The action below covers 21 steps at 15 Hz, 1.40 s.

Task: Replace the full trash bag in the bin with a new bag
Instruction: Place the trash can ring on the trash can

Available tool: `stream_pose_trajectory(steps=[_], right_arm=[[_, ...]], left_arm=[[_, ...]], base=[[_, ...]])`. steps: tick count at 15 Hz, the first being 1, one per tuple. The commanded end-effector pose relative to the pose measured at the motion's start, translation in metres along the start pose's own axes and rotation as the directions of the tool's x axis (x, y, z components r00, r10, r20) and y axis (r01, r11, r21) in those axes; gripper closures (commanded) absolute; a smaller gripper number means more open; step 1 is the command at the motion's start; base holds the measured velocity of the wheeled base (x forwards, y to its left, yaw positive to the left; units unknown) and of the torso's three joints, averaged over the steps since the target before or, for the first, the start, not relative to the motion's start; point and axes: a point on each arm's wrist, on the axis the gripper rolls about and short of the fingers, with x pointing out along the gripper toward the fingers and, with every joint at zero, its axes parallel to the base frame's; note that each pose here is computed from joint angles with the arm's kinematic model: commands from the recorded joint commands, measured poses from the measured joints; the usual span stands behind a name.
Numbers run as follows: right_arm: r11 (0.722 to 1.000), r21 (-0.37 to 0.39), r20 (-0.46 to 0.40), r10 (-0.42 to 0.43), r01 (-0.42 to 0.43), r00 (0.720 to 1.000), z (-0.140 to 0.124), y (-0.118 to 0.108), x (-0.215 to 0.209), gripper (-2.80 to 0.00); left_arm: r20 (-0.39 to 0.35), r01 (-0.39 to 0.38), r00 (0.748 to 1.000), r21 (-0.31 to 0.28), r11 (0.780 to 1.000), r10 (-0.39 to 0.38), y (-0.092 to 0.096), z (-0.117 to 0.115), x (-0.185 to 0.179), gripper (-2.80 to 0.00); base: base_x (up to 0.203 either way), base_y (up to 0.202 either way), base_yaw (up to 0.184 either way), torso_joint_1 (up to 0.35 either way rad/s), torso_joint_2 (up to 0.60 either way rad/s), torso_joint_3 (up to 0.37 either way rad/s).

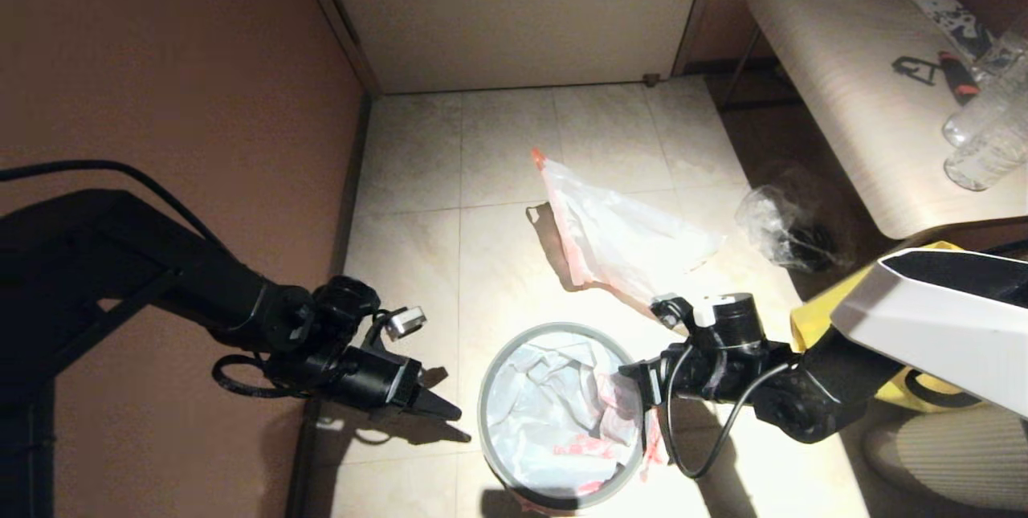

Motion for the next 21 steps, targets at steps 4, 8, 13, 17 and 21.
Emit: stream_pose_trajectory(steps=[4, 8, 13, 17, 21], right_arm=[[0.999, -0.016, 0.000, 0.034, -0.034, 0.999, -0.001, -0.007, -0.003, 0.00], [0.999, -0.014, 0.000, 0.046, -0.046, 0.999, -0.001, -0.013, -0.002, 0.00], [0.998, -0.044, -0.021, 0.046, -0.047, 0.999, -0.009, -0.018, 0.005, 0.00], [0.998, -0.041, -0.017, 0.039, -0.040, 0.999, -0.009, -0.022, 0.006, 0.00], [0.999, -0.034, -0.022, 0.030, -0.031, 0.999, -0.013, -0.029, 0.013, 0.00]], left_arm=[[-0.088, -0.086, 0.992, 0.021, 0.996, 0.087, 0.013, 0.011, 0.040, 0.00], [-0.102, -0.130, 0.986, 0.042, 0.991, 0.134, 0.016, 0.026, 0.054, 0.00], [-0.129, -0.172, 0.976, 0.019, 0.985, 0.173, 0.023, 0.033, 0.060, 0.00], [-0.142, -0.228, 0.964, 0.006, 0.974, 0.227, 0.028, 0.034, 0.065, 0.00], [-0.145, -0.248, 0.958, 0.011, 0.969, 0.247, 0.028, 0.034, 0.066, 0.00]], base=[[0.000, 0.000, 0.000, 0.000, 0.00, 0.000], [0.000, 0.000, 0.000, 0.000, 0.00, 0.000], [0.000, 0.000, 0.000, 0.000, 0.00, 0.000], [0.000, 0.000, 0.000, 0.000, 0.00, 0.000], [0.000, 0.000, 0.000, 0.000, 0.00, 0.000]])
